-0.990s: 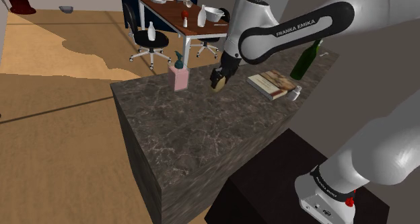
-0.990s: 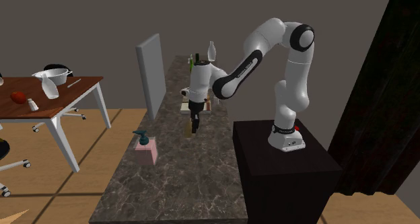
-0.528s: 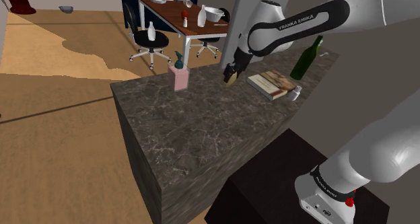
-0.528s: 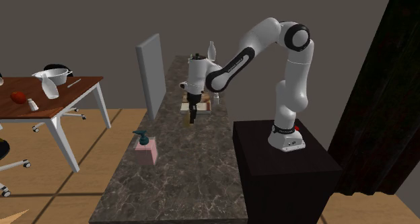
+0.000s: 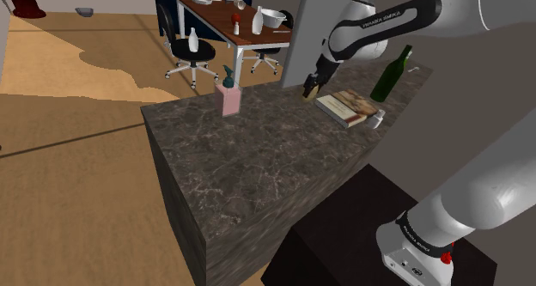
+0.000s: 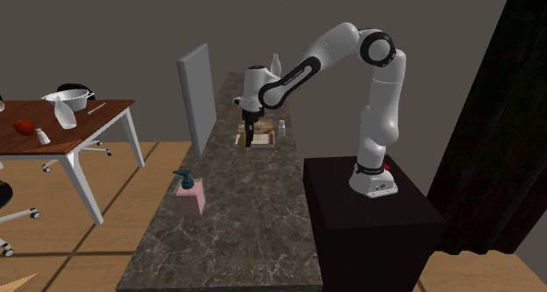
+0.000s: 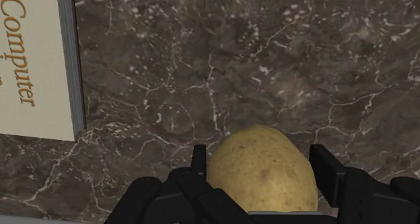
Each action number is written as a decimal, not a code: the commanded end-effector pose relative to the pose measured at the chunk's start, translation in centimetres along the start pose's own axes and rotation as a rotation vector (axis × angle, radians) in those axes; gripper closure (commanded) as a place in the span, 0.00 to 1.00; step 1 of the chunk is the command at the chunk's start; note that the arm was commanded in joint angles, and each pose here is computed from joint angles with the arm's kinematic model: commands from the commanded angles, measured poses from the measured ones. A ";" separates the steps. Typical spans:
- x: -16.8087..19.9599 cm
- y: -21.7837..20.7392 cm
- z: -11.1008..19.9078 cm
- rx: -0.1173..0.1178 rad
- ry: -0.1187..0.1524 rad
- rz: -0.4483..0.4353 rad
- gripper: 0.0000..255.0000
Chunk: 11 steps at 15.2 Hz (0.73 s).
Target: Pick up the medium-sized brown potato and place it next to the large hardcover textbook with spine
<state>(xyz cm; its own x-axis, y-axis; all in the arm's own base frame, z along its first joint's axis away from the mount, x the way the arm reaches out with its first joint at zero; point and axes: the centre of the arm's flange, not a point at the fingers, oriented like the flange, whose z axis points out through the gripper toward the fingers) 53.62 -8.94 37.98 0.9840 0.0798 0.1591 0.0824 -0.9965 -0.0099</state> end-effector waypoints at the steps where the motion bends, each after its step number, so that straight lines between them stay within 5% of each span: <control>1: 0.5 2.8 0.1 -0.001 0.000 -0.002 1.00; 4: 0.6 6.8 0.1 -0.001 0.000 -0.002 1.00; 11: 0.1 7.2 3.2 -0.001 0.000 -0.002 1.00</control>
<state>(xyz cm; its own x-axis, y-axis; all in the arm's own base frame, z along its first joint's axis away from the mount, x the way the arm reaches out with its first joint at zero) 54.82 -16.00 35.22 0.9839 0.0820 0.1586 0.0846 -0.9964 -0.0092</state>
